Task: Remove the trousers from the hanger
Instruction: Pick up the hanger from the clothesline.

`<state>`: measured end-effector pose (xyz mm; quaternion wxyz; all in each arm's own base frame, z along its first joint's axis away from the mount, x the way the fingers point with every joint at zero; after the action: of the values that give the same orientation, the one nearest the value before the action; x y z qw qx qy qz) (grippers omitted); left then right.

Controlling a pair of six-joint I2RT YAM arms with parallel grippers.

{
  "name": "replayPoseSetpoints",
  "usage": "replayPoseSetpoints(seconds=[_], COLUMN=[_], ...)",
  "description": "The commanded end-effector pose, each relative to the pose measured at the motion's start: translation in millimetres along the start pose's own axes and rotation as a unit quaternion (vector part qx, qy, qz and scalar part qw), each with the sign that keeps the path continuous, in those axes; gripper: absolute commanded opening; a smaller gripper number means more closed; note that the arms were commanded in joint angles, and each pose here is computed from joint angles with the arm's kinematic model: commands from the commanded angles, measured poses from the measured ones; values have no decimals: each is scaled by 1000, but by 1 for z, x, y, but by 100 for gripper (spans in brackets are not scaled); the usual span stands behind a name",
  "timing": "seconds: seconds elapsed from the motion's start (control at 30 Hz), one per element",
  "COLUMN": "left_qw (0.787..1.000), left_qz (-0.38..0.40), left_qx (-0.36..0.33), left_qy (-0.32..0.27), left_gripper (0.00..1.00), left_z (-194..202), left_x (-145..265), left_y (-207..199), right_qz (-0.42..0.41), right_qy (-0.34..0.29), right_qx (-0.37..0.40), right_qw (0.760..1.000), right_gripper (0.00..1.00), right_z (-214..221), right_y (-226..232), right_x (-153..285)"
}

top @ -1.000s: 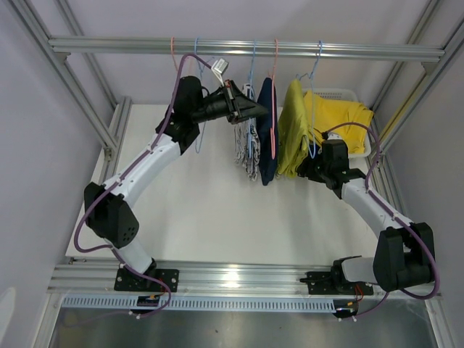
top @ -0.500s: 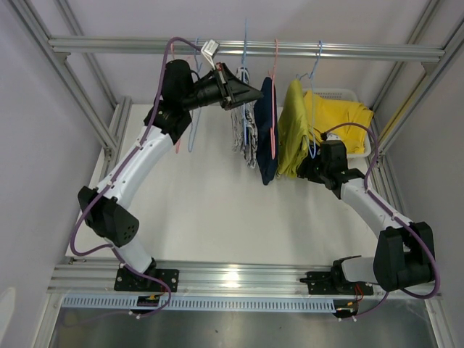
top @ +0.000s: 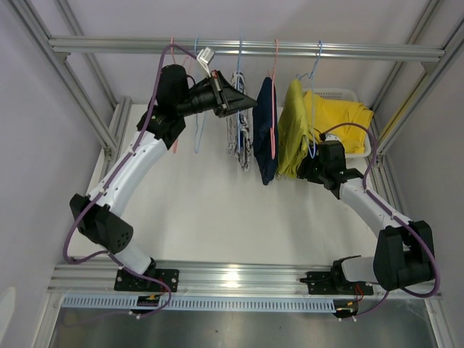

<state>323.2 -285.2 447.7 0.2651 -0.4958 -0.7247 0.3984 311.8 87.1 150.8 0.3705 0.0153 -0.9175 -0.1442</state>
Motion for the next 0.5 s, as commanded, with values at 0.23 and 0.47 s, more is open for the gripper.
replayPoseSetpoints(seconds=[0.23,0.47], left_qw=[989,990], left_qz=[38,11], left_qx=[-135,-134], left_qy=[-50,-47], left_gripper=[1,1], left_z=[13,42], left_x=[58,81], left_y=[-62,-45], right_qz=[10,38], right_qy=[-42,-98], right_qx=[20,7], right_qw=[999,994], right_gripper=[64,66], right_z=[-17,-35], right_y=[6,3], right_x=[11,48])
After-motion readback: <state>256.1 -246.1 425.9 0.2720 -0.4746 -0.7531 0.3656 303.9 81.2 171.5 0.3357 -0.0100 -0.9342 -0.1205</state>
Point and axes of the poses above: each gripper's point midway between its finger pads, its own x axis back along the fingers, its own y axis along the line the jaws close on, z = x × y, the point moved 5 cm from there along x, back along the fingers, and after that the axes turned 1 degree about -x, right-handed, at the moved point
